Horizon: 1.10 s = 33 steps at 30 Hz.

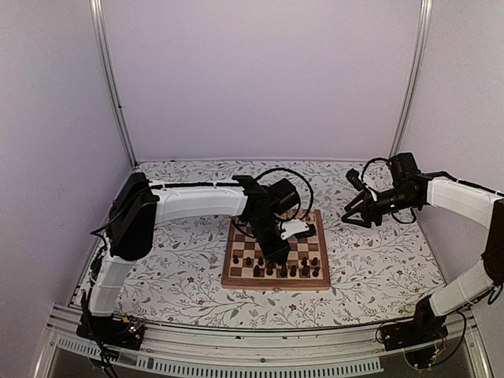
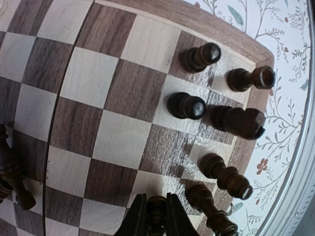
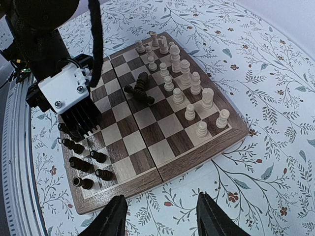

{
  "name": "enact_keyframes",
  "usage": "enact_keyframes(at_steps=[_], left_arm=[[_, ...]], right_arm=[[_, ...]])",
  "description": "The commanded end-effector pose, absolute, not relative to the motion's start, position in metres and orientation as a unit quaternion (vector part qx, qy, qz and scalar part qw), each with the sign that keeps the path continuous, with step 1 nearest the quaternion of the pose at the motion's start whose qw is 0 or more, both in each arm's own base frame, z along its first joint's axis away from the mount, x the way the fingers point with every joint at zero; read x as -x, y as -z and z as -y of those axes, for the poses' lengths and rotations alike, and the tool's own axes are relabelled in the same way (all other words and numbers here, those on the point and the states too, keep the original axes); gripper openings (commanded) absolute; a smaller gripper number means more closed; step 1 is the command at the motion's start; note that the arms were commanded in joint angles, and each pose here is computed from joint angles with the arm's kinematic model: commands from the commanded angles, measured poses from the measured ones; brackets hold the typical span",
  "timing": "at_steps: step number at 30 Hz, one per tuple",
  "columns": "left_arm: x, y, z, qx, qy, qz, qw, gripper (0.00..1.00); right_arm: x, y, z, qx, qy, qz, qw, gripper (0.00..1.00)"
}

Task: Set up the chess pieces on the board
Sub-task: Place the chess piece on the chessboard.

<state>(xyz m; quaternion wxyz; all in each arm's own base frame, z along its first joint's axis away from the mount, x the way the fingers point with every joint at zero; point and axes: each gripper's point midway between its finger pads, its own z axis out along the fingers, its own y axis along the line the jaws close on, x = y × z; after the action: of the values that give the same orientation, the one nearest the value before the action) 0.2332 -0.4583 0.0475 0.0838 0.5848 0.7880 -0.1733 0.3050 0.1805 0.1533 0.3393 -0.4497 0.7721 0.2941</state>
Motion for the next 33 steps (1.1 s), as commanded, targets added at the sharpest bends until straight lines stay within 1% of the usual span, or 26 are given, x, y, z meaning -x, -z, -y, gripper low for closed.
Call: enact_keyframes(at_steps=[1, 8, 13, 18, 21, 25, 33], left_arm=[[-0.222, -0.043, 0.463, -0.595, 0.180, -0.780, 0.072, 0.15], [-0.222, -0.039, 0.466, -0.594, 0.181, -0.780, 0.073, 0.19], [-0.224, -0.040, 0.467, -0.592, 0.179, -0.782, 0.079, 0.21], [-0.227, -0.041, 0.468, -0.591, 0.176, -0.783, 0.086, 0.26], [-0.228, -0.042, 0.468, -0.591, 0.173, -0.783, 0.091, 0.27], [-0.234, -0.055, 0.469, -0.591, 0.171, -0.781, 0.111, 0.27], [-0.262, -0.105, 0.461, -0.568, 0.171, -0.786, 0.173, 0.31]], right_arm=[[-0.305, -0.164, -0.180, 0.456, -0.291, -0.764, 0.351, 0.50], [-0.304, -0.162, -0.180, 0.455, -0.293, -0.766, 0.348, 0.50], [-0.304, -0.162, -0.181, 0.456, -0.293, -0.765, 0.348, 0.50], [-0.304, -0.162, -0.181, 0.455, -0.293, -0.766, 0.348, 0.50], [-0.304, -0.162, -0.181, 0.455, -0.294, -0.765, 0.348, 0.50], [-0.303, -0.162, -0.181, 0.455, -0.295, -0.765, 0.347, 0.50], [-0.304, -0.163, -0.182, 0.454, -0.298, -0.764, 0.347, 0.51]])
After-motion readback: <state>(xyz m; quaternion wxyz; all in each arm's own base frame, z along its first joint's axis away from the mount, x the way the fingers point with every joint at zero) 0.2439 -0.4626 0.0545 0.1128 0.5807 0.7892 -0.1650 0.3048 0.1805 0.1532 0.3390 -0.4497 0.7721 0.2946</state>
